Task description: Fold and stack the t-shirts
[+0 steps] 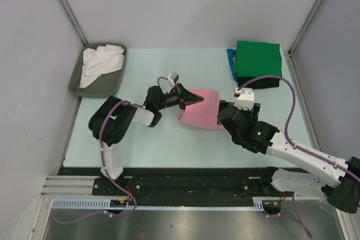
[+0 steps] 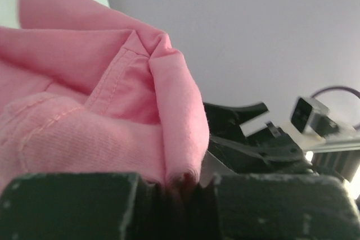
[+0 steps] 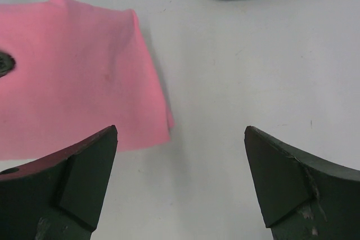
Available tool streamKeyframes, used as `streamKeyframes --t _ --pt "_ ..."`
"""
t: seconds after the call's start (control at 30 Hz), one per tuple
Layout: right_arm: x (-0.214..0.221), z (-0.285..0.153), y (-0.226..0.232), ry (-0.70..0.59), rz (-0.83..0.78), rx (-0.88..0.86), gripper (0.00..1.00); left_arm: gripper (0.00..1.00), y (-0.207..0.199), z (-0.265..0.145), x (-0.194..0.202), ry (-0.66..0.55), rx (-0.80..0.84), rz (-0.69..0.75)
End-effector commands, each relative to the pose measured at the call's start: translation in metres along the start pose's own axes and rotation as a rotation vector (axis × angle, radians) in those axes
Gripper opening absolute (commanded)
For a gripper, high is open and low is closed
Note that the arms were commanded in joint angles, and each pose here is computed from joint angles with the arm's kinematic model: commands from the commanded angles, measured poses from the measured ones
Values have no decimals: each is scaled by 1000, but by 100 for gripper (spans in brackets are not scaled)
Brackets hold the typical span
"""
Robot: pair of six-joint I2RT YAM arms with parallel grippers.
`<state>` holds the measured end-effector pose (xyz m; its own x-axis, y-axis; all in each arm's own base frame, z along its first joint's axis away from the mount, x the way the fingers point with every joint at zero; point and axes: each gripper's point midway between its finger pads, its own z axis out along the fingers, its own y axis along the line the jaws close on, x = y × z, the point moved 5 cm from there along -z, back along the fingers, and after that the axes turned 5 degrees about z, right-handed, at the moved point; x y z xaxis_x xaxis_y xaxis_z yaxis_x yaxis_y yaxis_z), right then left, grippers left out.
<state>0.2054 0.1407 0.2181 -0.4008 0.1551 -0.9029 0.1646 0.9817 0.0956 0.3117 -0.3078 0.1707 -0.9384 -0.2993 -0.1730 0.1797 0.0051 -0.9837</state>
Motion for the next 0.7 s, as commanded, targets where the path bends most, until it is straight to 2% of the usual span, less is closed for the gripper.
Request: streamKeyframes --t 0.0,0.07,0.17,0.37,0.47,0.57,0.67 --pt "-9 -4 7 5 36 -32 100 0 -88 -11 16 -39 231 124" --pt "-8 -3 7 9 31 -29 100 0 -92 -15 17 -42 242 116" --pt "-2 2 8 25 7 -11 100 0 -69 -18 3 -67 185 68" --pt "11 11 9 64 -16 21 100 0 51 -45 -34 -170 18 -138" --pt "16 15 13 95 -16 10 100 0 81 -68 -44 -246 -9 -205" --pt "21 16 15 119 -28 1 100 0 90 -82 -40 -250 -20 -242" --pt "23 18 14 123 -48 10 100 0 77 -91 -25 -235 6 -245"
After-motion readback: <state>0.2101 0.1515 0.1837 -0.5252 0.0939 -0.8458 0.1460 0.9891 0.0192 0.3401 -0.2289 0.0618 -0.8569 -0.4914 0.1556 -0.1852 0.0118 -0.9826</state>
